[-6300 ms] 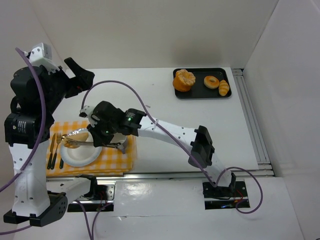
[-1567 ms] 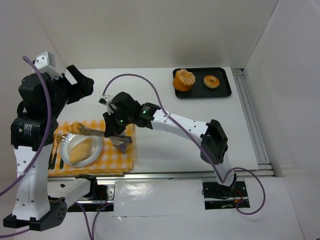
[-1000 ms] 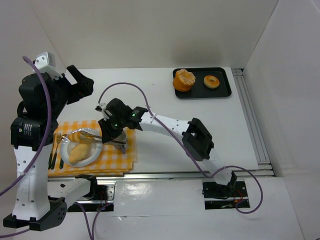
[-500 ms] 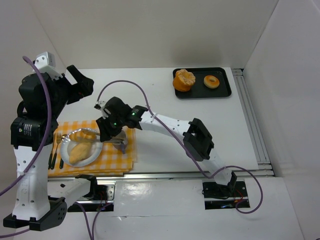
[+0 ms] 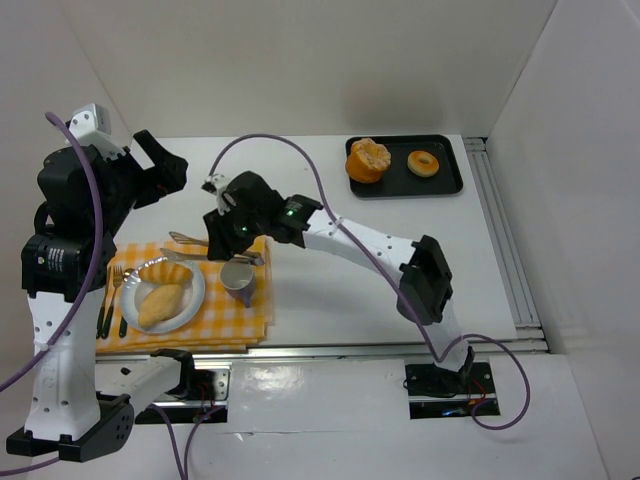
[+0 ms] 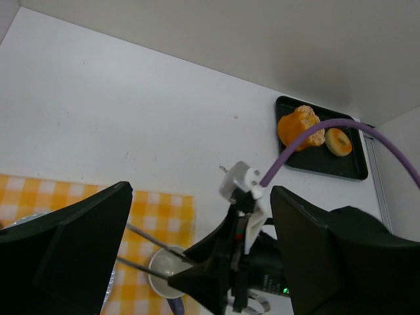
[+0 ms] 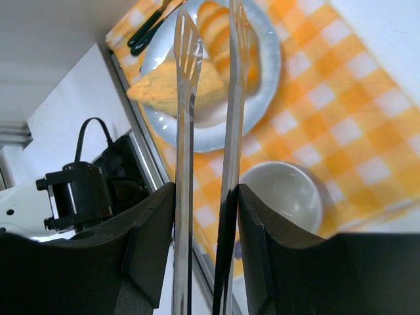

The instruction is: Place the bread

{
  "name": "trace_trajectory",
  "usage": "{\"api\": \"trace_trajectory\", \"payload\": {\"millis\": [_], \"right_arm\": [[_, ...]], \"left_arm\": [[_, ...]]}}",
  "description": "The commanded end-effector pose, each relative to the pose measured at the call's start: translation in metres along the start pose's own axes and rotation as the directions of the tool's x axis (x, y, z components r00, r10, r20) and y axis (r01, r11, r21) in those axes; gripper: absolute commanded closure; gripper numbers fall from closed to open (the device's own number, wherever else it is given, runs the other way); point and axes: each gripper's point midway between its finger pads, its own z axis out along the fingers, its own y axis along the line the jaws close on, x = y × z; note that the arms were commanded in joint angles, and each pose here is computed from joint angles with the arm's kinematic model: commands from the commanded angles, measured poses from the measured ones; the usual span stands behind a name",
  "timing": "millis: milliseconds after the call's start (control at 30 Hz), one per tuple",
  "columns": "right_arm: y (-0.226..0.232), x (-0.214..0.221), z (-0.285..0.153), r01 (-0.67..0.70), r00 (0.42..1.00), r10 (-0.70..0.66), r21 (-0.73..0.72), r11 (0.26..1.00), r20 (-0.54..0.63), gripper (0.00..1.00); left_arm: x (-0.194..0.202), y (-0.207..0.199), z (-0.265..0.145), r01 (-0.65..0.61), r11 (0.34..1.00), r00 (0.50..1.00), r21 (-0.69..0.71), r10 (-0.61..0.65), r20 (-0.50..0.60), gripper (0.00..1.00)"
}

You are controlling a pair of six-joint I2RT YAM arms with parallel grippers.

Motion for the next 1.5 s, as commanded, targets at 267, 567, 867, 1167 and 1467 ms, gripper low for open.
{"api": "trace_trajectory", "payload": {"millis": [267, 567, 867, 1167, 1467], "right_arm": [[-0.122, -0.027, -0.136, -0.182, 0.963, 0.115, 0.274, 0.944, 0.243, 0.51], [-0.219, 0.062, -0.162, -0.346, 0.927, 0.207, 0.494, 0.798, 0.313, 0.52], [-0.236, 0.132, -0.128, -0.453, 0.892, 0.371, 0.516, 0.727, 0.26, 0.37], [-0.239, 0.098, -0.149, -0.482, 0.876, 0.37, 0.603, 0.636, 0.31, 0.0], [-0.299, 0.086, -0.301, -0.588, 0.802, 0.231, 0.794, 0.152, 0.55, 0.0]], "left_arm": [[-0.017, -0.005, -0.007, -0.008, 1.0, 0.998, 0.024, 0.006, 0.065, 0.0], [-0.004, -0.007, 0.004, 0.01, 0.999, 0.999, 0.043, -0.012, 0.031, 0.0], [-0.002, -0.006, 0.007, 0.01, 0.999, 1.0, 0.039, -0.011, 0.023, 0.0], [-0.001, -0.005, 0.006, 0.01, 0.999, 1.0, 0.039, -0.011, 0.023, 0.0], [0.002, -0.004, 0.006, 0.01, 0.999, 1.0, 0.039, -0.011, 0.023, 0.0]]}}
